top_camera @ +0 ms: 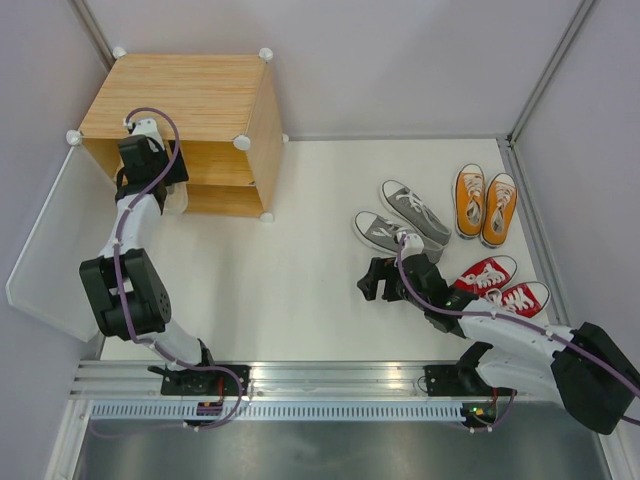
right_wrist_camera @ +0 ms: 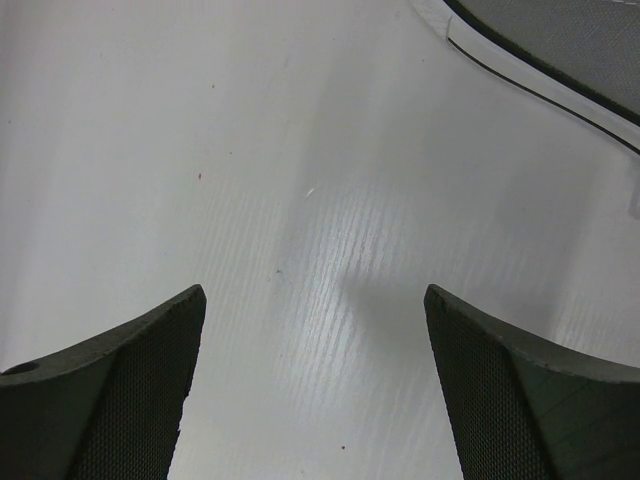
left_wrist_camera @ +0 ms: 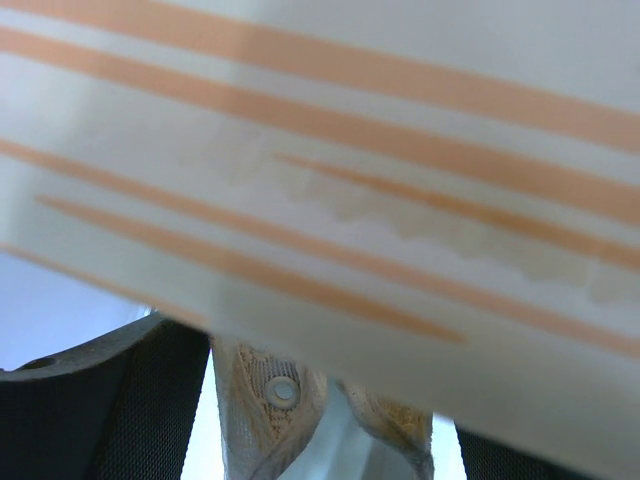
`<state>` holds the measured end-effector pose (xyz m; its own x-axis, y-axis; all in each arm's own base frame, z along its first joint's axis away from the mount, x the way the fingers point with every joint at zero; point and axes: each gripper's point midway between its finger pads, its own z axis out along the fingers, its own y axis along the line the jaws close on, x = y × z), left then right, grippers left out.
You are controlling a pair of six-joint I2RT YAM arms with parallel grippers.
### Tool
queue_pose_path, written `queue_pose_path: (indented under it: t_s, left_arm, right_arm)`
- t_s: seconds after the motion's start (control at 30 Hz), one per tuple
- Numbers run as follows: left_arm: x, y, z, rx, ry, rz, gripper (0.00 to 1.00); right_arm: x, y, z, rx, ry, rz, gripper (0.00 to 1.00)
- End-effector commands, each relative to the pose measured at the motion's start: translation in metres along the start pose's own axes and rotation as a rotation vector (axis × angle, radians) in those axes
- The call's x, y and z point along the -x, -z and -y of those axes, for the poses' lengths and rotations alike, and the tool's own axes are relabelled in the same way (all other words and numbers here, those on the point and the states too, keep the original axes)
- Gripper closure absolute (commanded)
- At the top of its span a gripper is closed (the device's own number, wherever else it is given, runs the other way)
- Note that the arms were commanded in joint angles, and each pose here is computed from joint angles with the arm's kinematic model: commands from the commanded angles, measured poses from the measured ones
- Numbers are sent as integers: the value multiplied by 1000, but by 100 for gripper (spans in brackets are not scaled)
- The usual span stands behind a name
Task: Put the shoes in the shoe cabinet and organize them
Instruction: Place the shoe in the shoe cabinet.
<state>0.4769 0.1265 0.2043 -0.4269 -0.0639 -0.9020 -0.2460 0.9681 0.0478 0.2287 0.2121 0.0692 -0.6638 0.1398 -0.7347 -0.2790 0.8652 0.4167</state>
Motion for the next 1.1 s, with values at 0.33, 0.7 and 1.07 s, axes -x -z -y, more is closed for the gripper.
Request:
queue_pose_path:
  t_s: [0.33,0.7,1.07]
  left_arm:
    - [56,3,-8,35,11,201,28]
    - [90,21,-5,5,-14,310,26]
    - [108,38,-9,25,-1,380,24]
  right_arm:
    - [9,-6,-3,2,13,29,7]
    - [9,-9,0,-10,16,24,7]
    - [7,-11,1,-18,20,16,7]
